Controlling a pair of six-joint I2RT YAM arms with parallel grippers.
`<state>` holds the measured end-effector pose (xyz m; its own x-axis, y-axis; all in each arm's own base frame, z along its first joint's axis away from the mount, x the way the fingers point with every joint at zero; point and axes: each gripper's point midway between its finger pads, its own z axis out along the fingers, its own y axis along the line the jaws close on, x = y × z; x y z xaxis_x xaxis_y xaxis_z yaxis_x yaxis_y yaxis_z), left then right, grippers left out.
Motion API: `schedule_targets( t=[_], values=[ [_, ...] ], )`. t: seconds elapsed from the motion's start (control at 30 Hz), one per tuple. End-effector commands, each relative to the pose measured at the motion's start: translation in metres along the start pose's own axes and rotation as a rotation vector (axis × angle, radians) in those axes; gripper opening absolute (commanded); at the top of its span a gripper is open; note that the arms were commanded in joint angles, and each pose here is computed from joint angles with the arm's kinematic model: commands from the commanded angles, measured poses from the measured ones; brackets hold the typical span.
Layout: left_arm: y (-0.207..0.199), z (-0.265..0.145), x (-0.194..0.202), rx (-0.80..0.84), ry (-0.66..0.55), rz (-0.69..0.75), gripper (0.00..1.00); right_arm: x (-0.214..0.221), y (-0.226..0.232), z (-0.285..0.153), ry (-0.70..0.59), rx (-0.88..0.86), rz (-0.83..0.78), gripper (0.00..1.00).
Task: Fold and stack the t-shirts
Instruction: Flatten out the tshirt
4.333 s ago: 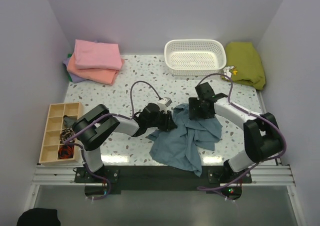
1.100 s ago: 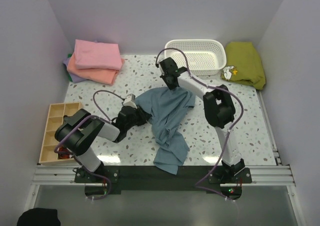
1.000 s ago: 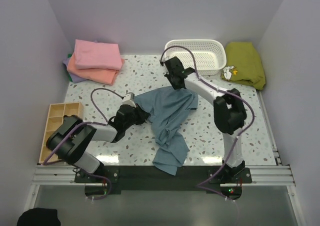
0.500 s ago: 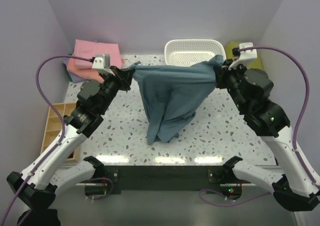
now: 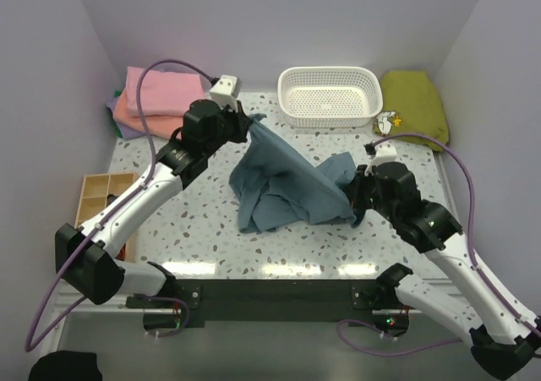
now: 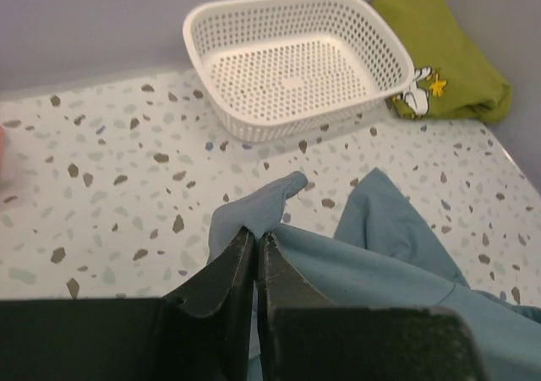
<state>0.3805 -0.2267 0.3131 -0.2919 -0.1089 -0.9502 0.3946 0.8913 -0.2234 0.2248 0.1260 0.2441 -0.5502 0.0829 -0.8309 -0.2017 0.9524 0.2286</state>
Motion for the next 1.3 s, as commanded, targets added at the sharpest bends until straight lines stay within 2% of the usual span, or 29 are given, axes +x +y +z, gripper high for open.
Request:
schedule_targets(
  t=[0.0, 0.1, 0.13, 0.17, 0.2, 0.23, 0.27, 0.3, 0.33, 0.4, 0.43, 0.53, 0.63, 0.7, 0.77, 0.8, 0.87, 0.9, 0.93, 1.0, 1.03, 1.1, 1.13, 1.27],
  values=[
    [0.004, 0.010, 0.025, 0.029, -0.014, -0.033, 0.07, 0.042, -0.009, -0.005, 0.066, 0.001, 0.095, 0.00],
    [0.006, 0.011, 0.055, 0.046, 0.034, -0.057, 0.11, 0.042, -0.020, -0.013, 0.027, 0.035, 0.094, 0.00],
    [0.002, 0.010, 0.064, 0.070, 0.052, -0.069, 0.15, 0.036, -0.030, -0.018, 0.003, 0.088, 0.097, 0.00],
    [0.005, 0.008, 0.085, 0.071, 0.091, -0.078, 0.25, 0.034, -0.034, -0.021, -0.007, 0.105, 0.098, 0.00],
    [0.004, 0.007, 0.091, 0.086, 0.089, -0.086, 0.26, 0.032, -0.037, -0.024, -0.017, 0.122, 0.103, 0.00],
    [0.000, 0.004, 0.104, 0.116, 0.114, -0.102, 0.26, 0.033, -0.036, -0.025, -0.005, 0.120, 0.102, 0.00],
    [0.004, 0.000, 0.133, 0.113, 0.165, -0.116, 0.26, 0.036, -0.031, -0.025, 0.025, 0.094, 0.087, 0.00],
    [0.005, -0.003, 0.140, 0.118, 0.165, -0.130, 0.26, 0.051, -0.029, -0.020, 0.113, 0.093, 0.059, 0.00],
    [0.010, -0.009, 0.167, 0.102, 0.218, -0.154, 0.18, 0.065, -0.012, -0.018, 0.208, 0.001, 0.041, 0.05],
    [0.008, -0.016, 0.184, 0.126, 0.240, -0.183, 0.17, 0.087, 0.013, -0.009, 0.349, -0.120, 0.016, 0.08],
    [0.012, -0.023, 0.205, 0.120, 0.281, -0.193, 0.16, 0.103, 0.031, -0.012, 0.418, -0.224, 0.033, 0.06],
    [0.014, -0.033, 0.230, 0.128, 0.319, -0.228, 0.17, 0.094, 0.048, -0.014, 0.356, -0.302, 0.075, 0.01],
    [0.014, -0.037, 0.240, 0.134, 0.329, -0.237, 0.22, 0.087, 0.074, -0.033, 0.327, -0.474, 0.097, 0.00],
    [0.016, -0.037, 0.243, 0.126, 0.334, -0.235, 0.23, 0.095, 0.079, -0.044, 0.365, -0.522, 0.100, 0.00],
    [0.015, -0.034, 0.240, 0.131, 0.320, -0.235, 0.30, 0.112, 0.074, -0.048, 0.405, -0.512, 0.098, 0.00],
    [0.014, -0.033, 0.241, 0.138, 0.321, -0.239, 0.34, 0.118, 0.080, -0.056, 0.433, -0.569, 0.099, 0.00],
    [0.012, -0.028, 0.242, 0.149, 0.323, -0.242, 0.41, 0.135, 0.079, -0.058, 0.466, -0.583, 0.134, 0.33],
    [0.011, -0.026, 0.241, 0.152, 0.325, -0.246, 0.43, 0.139, 0.073, -0.054, 0.463, -0.545, 0.142, 0.44],
    [0.008, -0.022, 0.236, 0.161, 0.317, -0.245, 0.49, 0.139, 0.065, -0.052, 0.450, -0.496, 0.153, 0.98],
    [0.008, -0.018, 0.238, 0.158, 0.328, -0.243, 0.53, 0.132, 0.046, -0.051, 0.378, -0.385, 0.161, 0.99],
    [0.008, -0.016, 0.236, 0.160, 0.324, -0.242, 0.55, 0.110, 0.029, -0.046, 0.273, -0.275, 0.172, 0.99],
    [0.009, -0.013, 0.235, 0.154, 0.318, -0.237, 0.58, 0.088, 0.012, -0.047, 0.176, -0.170, 0.203, 0.99],
    [0.008, -0.011, 0.232, 0.154, 0.310, -0.237, 0.61, 0.070, -0.002, -0.043, 0.085, -0.086, 0.210, 0.99],
    [0.008, -0.007, 0.228, 0.155, 0.301, -0.230, 0.64, 0.050, -0.024, -0.017, 0.002, 0.089, 0.188, 0.99]
  ],
)
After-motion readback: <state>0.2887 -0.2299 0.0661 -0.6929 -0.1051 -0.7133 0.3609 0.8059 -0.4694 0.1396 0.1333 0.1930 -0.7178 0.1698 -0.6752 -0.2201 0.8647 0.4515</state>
